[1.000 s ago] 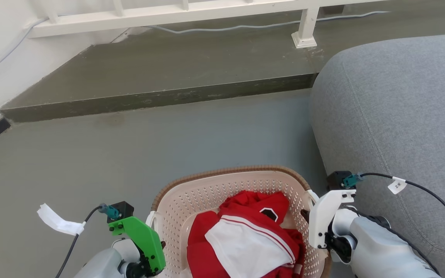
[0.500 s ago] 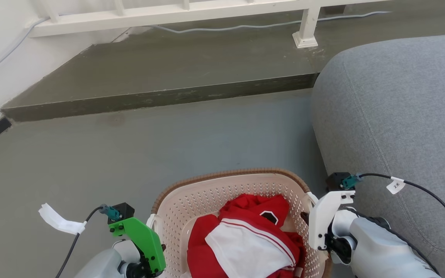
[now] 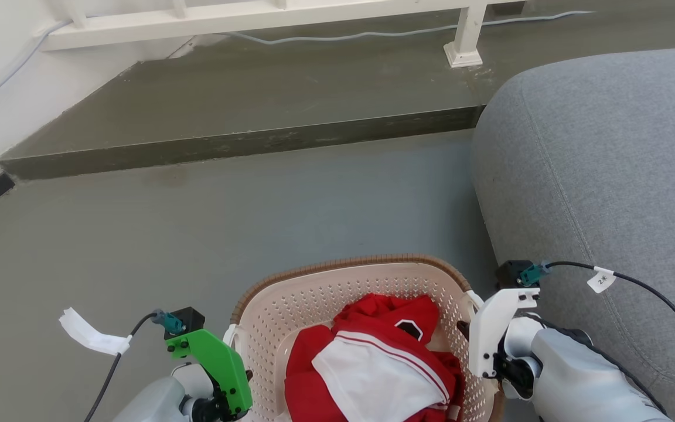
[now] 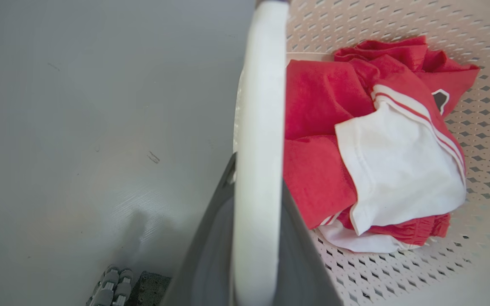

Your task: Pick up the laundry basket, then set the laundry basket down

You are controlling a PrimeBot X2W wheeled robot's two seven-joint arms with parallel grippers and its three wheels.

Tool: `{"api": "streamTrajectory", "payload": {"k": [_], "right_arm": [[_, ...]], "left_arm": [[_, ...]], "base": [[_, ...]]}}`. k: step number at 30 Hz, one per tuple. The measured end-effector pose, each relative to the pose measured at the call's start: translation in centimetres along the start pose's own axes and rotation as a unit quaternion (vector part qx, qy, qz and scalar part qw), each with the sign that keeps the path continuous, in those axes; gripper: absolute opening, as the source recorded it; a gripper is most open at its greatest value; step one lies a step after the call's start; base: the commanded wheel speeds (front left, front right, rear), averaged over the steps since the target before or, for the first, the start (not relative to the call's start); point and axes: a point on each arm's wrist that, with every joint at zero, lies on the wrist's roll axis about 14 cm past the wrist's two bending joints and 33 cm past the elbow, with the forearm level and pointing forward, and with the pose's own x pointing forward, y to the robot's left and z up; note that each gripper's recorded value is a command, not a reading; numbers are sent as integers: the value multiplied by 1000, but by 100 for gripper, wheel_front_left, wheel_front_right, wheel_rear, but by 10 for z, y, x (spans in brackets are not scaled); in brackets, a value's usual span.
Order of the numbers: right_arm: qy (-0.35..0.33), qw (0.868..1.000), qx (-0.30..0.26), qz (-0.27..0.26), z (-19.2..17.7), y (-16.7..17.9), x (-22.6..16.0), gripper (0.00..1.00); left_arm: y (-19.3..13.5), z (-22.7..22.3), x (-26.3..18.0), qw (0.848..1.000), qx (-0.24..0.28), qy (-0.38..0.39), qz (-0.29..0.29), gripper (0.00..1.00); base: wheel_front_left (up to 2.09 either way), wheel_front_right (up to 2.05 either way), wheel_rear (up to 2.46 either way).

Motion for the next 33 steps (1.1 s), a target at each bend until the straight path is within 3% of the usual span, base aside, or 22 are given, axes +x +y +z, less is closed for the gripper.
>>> {"api": "streamTrajectory", "payload": {"k": [13, 22, 33], "right_arm": [[6, 1000, -3, -1, 8, -4, 9, 0], [-27, 1000, 0, -7, 29, -15, 22, 0], [-43, 999, 1, -5, 41, -29, 56, 0]], "left_arm": [[0, 8, 8, 1000, 1, 3, -3, 0], [-4, 32, 18, 1000, 2, -25, -17, 0], [9, 51, 47, 998, -29, -54, -20, 0]], "base": [[0, 0, 0], [0, 0, 0], [0, 0, 0]]}}
